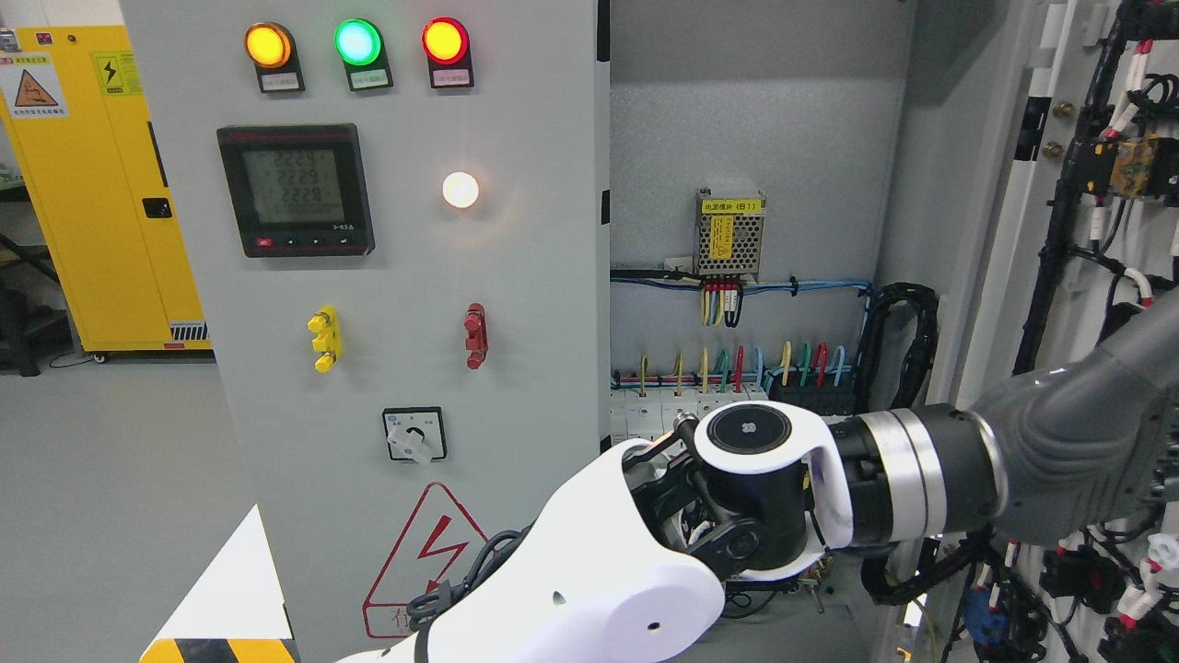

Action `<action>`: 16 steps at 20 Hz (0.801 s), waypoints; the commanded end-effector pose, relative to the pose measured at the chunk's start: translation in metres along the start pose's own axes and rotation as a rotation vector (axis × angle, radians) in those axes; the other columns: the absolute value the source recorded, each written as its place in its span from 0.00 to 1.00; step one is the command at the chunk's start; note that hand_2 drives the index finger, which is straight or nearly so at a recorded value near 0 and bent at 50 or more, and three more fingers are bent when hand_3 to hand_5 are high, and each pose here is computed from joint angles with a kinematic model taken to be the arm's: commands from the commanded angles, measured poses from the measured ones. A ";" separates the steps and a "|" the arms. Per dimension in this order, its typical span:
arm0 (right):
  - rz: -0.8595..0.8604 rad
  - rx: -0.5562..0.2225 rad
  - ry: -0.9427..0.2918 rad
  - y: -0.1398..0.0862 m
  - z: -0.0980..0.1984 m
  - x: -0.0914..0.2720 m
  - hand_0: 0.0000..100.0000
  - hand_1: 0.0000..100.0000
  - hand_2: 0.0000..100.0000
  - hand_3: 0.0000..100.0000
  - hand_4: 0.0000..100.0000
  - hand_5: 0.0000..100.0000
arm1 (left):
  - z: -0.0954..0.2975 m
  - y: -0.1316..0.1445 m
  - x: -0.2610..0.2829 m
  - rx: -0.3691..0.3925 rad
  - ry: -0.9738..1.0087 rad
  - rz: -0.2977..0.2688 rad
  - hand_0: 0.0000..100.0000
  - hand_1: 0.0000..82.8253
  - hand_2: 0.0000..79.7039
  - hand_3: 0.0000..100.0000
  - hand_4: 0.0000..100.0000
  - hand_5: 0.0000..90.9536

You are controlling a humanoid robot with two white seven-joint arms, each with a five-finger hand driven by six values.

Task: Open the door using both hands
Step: 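Sweep the left forearm to swing the button-panel door fully open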

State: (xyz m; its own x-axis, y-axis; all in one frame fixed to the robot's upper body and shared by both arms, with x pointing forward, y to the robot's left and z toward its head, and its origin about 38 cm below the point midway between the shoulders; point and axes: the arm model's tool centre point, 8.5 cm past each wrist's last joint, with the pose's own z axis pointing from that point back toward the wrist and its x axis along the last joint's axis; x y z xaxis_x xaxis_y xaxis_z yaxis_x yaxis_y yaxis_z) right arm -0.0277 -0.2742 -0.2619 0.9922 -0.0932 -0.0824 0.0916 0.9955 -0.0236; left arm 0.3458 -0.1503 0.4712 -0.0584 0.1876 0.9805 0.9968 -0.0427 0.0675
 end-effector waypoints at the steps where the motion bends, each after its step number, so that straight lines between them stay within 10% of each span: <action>1: 0.009 -0.014 0.000 -0.011 0.001 0.001 0.22 0.00 0.00 0.00 0.00 0.00 | -0.009 -0.009 -0.008 -0.031 0.024 0.013 0.00 0.00 0.00 0.00 0.00 0.00; 16: 0.009 -0.014 0.000 -0.011 0.001 0.001 0.22 0.00 0.00 0.00 0.00 0.00 | 0.071 0.029 0.015 0.087 -0.056 0.085 0.00 0.00 0.00 0.00 0.00 0.00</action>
State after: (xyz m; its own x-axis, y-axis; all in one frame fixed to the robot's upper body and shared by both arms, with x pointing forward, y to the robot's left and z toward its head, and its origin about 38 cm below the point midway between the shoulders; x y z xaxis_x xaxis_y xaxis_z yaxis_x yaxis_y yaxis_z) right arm -0.0277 -0.2663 -0.2626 0.9922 -0.0931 -0.0834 0.0927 0.9957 -0.0083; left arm 0.3550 -0.1316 0.4665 0.0244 0.1607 0.9867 0.9988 -0.0456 -0.0173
